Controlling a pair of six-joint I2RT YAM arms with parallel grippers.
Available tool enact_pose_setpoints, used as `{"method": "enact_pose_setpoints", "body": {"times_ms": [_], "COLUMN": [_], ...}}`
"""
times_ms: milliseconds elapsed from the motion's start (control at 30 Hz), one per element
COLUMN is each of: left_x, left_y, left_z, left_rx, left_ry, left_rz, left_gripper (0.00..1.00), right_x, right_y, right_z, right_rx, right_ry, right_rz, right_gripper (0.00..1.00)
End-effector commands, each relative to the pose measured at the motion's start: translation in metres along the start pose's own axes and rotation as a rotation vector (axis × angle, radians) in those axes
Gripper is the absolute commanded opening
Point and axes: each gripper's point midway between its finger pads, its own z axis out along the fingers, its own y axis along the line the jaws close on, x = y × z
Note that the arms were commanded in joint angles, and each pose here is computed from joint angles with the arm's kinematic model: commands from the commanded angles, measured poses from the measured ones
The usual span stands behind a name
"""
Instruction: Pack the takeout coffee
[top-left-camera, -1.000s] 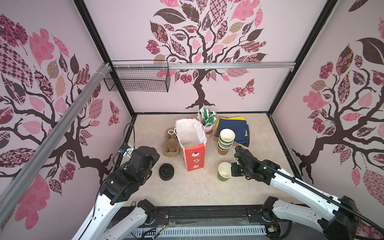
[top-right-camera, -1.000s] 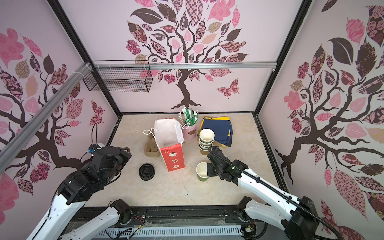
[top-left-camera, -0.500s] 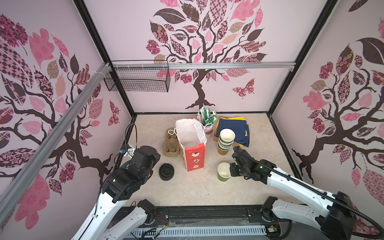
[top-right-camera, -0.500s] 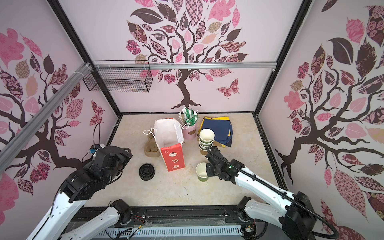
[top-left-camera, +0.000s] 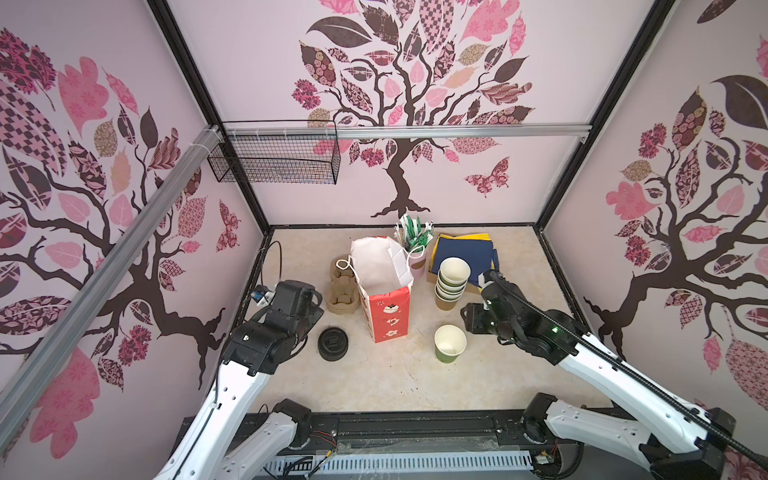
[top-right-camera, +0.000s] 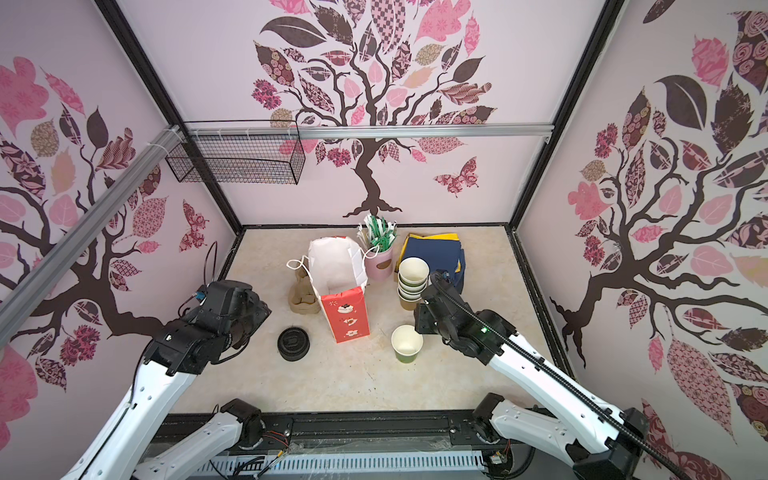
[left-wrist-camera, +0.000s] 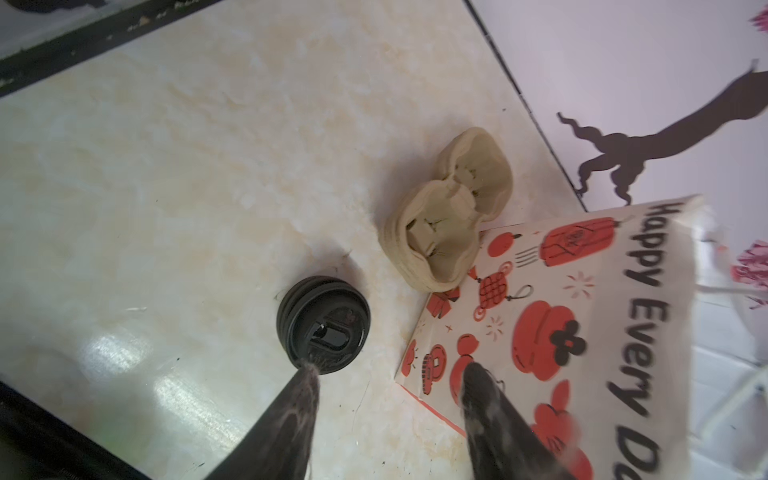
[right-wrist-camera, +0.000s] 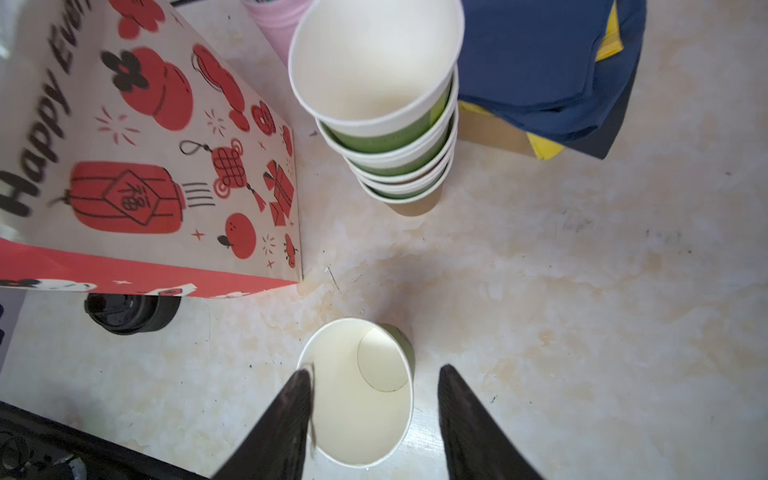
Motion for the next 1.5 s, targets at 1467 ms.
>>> {"method": "enact_pose_setpoints", "body": {"times_ms": [1467], "left_x": [0.117], "left_y": [0.036], "left_z": [0.136], "left_rx": [0.104], "left_ry": [0.591], "left_rz": [0.188], "left_gripper": [0.44], "right_x": [-0.006], "right_y": [0.012], "right_z": [-0.031], "right_rx": [-0.034], "right_ry": [0.087], "right_rz": [-0.215], "right_gripper": [0.56]}}
